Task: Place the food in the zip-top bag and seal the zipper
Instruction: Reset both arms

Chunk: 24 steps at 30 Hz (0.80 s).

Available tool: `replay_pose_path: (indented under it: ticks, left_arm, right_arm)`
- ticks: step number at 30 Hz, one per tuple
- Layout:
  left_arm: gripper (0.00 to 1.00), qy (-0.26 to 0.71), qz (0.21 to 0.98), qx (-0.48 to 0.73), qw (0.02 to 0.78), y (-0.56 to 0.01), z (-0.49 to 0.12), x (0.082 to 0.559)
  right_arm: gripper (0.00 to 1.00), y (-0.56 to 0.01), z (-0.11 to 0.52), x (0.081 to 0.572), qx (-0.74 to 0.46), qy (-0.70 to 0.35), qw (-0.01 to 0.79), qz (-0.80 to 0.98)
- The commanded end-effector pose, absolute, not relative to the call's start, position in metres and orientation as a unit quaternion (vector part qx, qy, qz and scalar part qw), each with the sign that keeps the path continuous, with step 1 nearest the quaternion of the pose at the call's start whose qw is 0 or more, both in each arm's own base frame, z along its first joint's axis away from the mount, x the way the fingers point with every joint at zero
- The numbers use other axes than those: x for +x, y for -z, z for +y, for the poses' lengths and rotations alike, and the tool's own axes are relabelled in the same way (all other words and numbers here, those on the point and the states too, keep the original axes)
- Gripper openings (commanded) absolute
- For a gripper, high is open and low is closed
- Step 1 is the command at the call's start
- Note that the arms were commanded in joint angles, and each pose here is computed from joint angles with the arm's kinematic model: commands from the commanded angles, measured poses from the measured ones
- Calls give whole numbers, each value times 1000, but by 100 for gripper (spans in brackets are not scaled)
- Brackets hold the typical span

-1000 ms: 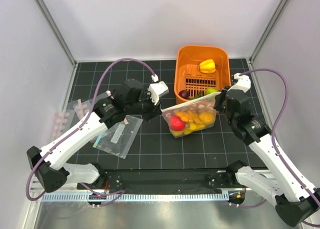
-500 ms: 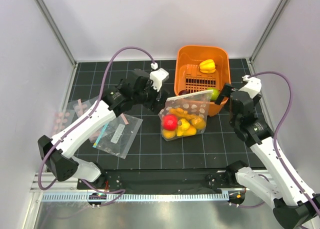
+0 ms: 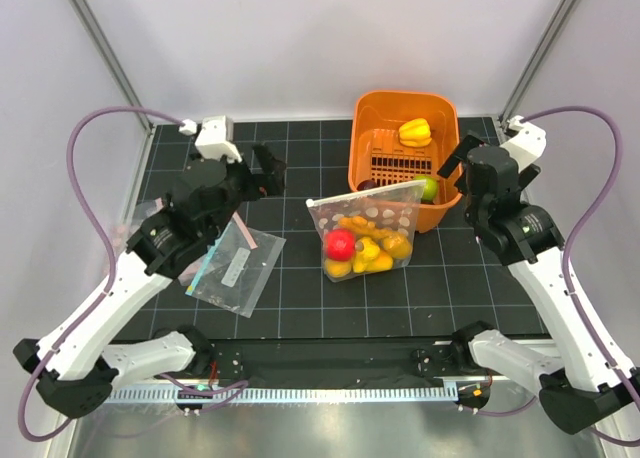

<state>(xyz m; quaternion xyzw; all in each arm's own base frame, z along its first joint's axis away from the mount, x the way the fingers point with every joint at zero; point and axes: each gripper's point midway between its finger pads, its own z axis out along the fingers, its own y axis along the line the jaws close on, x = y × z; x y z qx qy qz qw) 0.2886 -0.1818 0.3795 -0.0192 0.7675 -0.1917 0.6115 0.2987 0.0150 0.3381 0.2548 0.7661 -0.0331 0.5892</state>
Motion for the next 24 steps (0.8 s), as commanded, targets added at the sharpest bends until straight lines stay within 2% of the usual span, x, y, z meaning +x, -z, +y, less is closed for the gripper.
replay_pose_path:
  ticks: [1,13,24]
  left_arm:
    - [100,205,759,-112,608,-367,-165,287]
    - [100,223,769,-140,583,-332,-153,267]
    - [100,210,772,-108,590,-337,-160,273]
  right_arm:
    - [100,-355,3,286,288,29,606,741]
    - [100,-342,-16,266,273,71,614,738]
    - [99,-345,-8,270,261,56,615,742]
